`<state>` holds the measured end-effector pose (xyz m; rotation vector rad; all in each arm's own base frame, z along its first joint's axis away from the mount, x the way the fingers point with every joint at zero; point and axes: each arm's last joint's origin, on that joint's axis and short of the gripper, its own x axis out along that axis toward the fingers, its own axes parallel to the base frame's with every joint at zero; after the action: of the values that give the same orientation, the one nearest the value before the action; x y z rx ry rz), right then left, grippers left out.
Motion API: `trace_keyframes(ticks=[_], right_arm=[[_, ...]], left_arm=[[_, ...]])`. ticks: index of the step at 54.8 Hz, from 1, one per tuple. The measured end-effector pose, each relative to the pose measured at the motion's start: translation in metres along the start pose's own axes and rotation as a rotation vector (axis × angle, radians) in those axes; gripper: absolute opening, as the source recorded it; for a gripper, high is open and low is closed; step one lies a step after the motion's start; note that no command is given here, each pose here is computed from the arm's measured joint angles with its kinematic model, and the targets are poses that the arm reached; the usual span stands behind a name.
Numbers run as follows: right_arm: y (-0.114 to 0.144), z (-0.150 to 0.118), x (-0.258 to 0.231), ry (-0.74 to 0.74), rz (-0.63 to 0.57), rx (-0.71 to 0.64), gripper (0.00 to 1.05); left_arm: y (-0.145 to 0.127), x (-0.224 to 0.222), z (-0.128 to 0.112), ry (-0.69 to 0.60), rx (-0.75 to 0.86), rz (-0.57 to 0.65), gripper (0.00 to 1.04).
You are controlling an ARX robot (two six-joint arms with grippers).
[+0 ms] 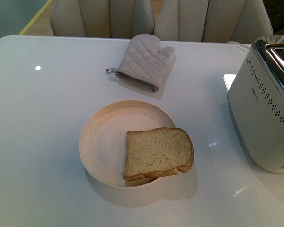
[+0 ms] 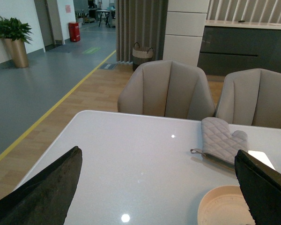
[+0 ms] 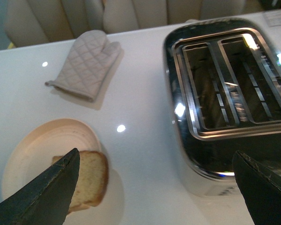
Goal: Put bread into toaster
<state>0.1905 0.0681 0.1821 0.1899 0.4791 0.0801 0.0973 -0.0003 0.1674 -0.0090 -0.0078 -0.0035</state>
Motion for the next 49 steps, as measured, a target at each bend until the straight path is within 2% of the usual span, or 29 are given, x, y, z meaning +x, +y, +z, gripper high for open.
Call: trace_keyframes(ticks=[7,17,31,49], right_arm=[[0.018,-0.005,0.053,0.096,0.066,0.039,0.96],[0.029,-0.029,0.1,0.225,0.058,0.127,0.96],[0.045,-0.054,0.135,0.384,0.084,0.306,0.96],[0.039,-0.091,0.156,0.506,0.001,0.385,0.96]], left_arm=[[0.0,0.0,0.0,0.0,0.0,0.0,0.97],[0.0,0.0,0.0,0.0,0.0,0.0,0.97],[0.0,0.0,0.0,0.0,0.0,0.0,0.97],[0.0,0.0,0.0,0.0,0.0,0.0,0.97]])
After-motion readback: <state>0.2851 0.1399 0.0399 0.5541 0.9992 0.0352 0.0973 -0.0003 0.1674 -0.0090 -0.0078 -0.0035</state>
